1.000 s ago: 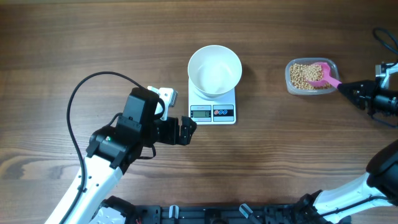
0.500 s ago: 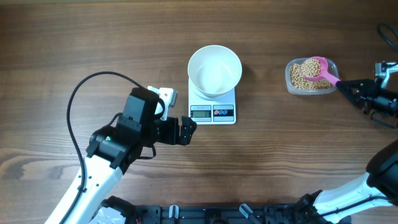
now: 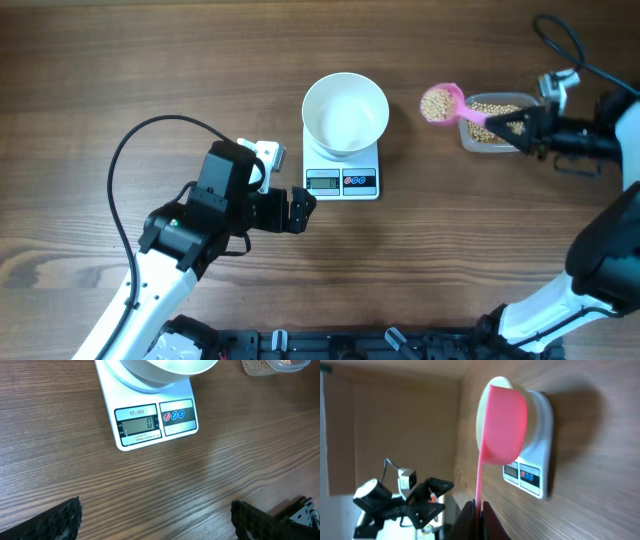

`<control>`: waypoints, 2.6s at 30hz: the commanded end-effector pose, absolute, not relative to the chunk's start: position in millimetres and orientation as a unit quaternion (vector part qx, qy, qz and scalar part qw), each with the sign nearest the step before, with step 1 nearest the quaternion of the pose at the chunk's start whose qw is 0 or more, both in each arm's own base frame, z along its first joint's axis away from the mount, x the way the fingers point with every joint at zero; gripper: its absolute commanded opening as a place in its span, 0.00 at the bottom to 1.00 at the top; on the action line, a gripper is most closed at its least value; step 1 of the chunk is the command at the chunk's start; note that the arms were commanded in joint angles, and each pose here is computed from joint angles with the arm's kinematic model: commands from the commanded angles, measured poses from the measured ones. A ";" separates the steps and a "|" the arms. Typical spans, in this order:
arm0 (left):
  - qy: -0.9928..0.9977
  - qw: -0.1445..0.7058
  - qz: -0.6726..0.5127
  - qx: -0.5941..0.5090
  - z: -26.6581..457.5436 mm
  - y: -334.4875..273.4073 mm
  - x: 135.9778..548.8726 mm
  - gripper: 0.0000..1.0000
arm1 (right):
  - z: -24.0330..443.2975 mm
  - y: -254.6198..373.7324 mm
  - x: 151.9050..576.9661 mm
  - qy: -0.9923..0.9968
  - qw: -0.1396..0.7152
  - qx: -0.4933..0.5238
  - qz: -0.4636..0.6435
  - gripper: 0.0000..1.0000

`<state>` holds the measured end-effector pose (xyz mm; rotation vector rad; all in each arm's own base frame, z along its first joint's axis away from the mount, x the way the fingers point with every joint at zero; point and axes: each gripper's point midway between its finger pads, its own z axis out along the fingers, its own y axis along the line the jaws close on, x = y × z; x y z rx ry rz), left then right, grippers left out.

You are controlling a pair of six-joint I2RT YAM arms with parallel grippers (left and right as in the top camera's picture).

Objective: Scoop item into bowl and weigh 150g on scale
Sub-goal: 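Lift the filled scoop and carry it over the white bowl, then tip the pink scoop to pour soybeans into the white bowl, then move the empty pink scoop back over the soybean tub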

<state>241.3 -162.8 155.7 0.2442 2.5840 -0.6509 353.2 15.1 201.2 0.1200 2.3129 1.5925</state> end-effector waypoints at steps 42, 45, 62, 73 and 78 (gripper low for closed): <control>0.936 0.236 -0.240 0.098 159.8 -163.9 243.5 1.00 | 218.0 177.6 407.8 0.890 0.289 -0.352 0.023 0.04; 0.936 0.236 -0.240 0.098 159.8 -163.9 243.5 1.00 | 218.8 182.0 406.6 0.882 0.293 -0.369 -0.023 0.04; 0.936 0.236 -0.240 0.098 159.8 -163.9 243.5 1.00 | 242.4 186.3 396.2 0.886 0.318 -0.339 0.000 0.04; 0.936 0.236 -0.240 0.098 159.8 -163.9 243.5 1.00 | 258.5 62.9 396.1 0.921 0.289 -0.138 0.224 0.04; 0.936 0.236 -0.240 0.098 159.8 -163.9 243.5 1.00 | 238.6 -36.0 394.6 0.956 0.274 -0.070 0.079 0.04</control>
